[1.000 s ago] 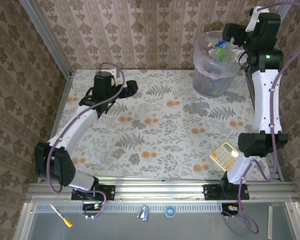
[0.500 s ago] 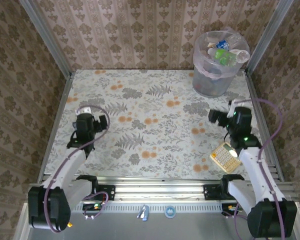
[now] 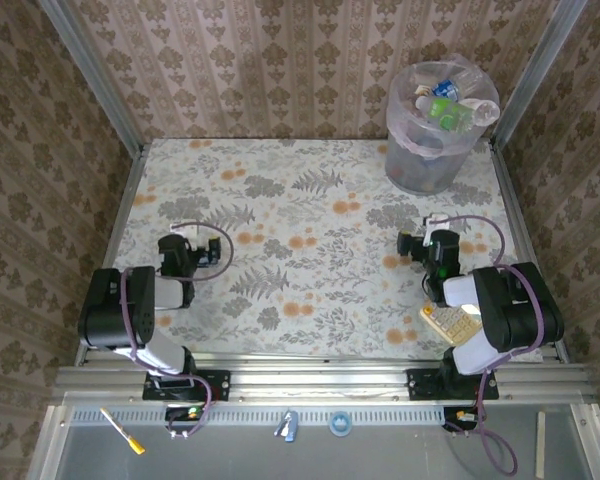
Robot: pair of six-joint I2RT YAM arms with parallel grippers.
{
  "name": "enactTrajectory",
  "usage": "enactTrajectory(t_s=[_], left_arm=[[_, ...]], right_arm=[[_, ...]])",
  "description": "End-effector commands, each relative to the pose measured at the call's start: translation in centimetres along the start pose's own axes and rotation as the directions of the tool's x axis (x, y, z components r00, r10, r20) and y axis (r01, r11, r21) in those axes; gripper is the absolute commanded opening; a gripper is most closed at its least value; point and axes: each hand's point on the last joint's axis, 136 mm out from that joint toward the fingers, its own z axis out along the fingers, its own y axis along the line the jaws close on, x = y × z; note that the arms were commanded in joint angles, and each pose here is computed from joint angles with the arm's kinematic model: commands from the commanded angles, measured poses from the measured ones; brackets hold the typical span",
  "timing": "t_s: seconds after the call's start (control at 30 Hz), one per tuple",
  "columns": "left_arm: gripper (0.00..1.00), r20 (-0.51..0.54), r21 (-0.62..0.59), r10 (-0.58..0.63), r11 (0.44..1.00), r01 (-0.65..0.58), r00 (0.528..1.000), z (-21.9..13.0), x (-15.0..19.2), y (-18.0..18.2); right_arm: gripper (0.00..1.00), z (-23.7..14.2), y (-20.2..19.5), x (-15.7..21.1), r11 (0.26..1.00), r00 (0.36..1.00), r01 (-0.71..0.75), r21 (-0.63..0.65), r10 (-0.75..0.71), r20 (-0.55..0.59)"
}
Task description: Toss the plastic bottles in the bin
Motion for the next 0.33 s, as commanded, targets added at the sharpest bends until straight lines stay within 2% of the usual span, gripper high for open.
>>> enactTrajectory(t_s=[0.0,0.1,0.3], left_arm=[[1.0,0.112,0.042,-0.019,0.999,0.015,0.994,0.28,-3.97,0.1],[1.0,0.119,0.045,-0.013,0.999,0.007,0.993,0.32,-4.07,0.03],[1.0,0.13,0.05,-0.009,0.999,0.002,0.991,0.24,-4.23,-0.07]], right_arm=[[1.0,-0.25,-1.94,-3.22,0.993,0.992,-0.06,0.101,0.048,0.116],[1.0,0.16,-1.18,-3.2,0.998,0.994,-0.045,0.043,0.04,0.097],[1.0,0.1,-1.04,-3.21,0.998,0.995,-0.032,0.049,0.027,0.097]])
